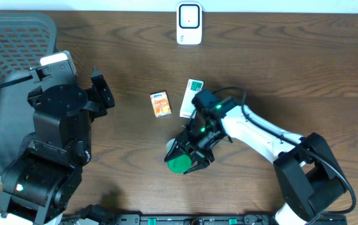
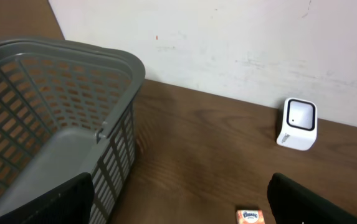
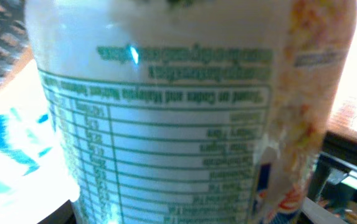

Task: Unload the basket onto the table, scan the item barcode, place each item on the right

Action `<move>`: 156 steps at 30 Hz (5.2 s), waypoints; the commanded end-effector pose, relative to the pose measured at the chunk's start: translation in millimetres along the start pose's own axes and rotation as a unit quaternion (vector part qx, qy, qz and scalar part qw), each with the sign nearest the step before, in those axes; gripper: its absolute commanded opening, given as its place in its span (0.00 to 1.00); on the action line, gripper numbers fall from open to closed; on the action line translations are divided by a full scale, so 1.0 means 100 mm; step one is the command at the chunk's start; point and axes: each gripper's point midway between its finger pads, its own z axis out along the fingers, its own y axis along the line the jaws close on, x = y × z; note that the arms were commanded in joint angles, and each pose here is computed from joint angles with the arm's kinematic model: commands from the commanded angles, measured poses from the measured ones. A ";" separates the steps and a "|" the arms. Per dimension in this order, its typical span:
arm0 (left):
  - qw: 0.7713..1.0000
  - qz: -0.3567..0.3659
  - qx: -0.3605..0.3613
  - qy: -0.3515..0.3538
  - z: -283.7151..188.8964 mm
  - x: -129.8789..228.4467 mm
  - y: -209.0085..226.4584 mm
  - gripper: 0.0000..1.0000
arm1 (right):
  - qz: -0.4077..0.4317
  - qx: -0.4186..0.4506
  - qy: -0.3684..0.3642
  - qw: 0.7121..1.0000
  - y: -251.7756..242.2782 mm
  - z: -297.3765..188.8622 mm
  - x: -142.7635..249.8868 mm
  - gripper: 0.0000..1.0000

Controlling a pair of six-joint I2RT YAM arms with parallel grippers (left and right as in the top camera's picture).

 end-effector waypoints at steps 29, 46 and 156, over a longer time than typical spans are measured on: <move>1.000 -0.001 -0.007 0.001 0.01 0.02 0.03 0.89 | 0.160 -0.155 0.184 0.957 -0.08 -0.01 0.37 0.69; 1.000 -0.001 -0.006 0.001 0.01 0.02 0.03 0.89 | 0.046 -0.129 0.056 0.989 -0.22 -0.04 -0.16 0.99; 1.000 -0.001 -0.007 0.001 0.01 0.02 0.03 0.89 | -0.168 0.211 -0.303 0.914 -0.52 -0.11 -0.67 0.72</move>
